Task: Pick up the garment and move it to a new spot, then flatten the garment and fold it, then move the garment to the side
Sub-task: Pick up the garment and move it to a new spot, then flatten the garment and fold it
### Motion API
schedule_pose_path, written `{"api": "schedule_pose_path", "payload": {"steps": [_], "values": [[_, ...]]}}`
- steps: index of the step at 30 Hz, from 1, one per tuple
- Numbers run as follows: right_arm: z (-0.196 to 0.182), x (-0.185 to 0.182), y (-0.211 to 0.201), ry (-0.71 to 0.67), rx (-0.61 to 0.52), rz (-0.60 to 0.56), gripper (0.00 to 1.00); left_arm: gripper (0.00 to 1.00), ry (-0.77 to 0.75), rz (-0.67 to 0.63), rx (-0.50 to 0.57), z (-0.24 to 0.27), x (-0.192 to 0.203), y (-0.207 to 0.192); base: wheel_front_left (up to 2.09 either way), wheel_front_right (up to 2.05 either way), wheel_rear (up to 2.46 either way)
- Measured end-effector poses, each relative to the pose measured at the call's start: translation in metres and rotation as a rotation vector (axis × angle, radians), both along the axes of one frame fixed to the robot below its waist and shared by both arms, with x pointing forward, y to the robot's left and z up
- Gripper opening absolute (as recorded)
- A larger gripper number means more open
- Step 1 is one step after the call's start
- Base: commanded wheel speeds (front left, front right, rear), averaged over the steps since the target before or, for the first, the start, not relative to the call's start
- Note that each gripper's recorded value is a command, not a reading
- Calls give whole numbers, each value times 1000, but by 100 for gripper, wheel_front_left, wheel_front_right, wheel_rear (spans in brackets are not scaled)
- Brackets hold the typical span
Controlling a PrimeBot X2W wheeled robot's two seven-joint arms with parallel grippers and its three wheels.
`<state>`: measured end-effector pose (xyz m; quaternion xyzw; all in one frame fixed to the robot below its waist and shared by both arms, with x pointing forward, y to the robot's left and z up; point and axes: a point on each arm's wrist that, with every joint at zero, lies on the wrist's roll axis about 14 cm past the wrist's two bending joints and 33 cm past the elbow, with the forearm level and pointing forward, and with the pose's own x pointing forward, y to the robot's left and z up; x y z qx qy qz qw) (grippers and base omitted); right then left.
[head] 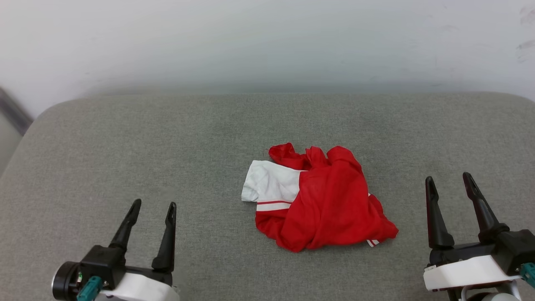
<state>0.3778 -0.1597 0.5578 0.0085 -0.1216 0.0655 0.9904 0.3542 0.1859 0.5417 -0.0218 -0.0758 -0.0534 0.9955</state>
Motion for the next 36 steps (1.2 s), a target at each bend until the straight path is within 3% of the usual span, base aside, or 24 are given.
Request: {"api": "schedule_pose_path", "payload": {"steps": [9,17,29,32,36], "values": [[-5,0,-1,16,6,-4,100,100,15,-60,0,-10,4,-14,0,0,0],[-14,6,-10,41,8,-29,100,100,75,-281,94,-4,45,-52,0,0,0],[-51,26,-25,143,17,-72,100,100,533,-569,213,-18,131,-113,0,0,0],[-54,33,-28,147,18,-83,100,100,645,-637,158,-26,145,-130,0,0,0],[-62,36,-38,171,19,-110,100,100,853,-672,280,-67,148,-132,0,0,0]]}}
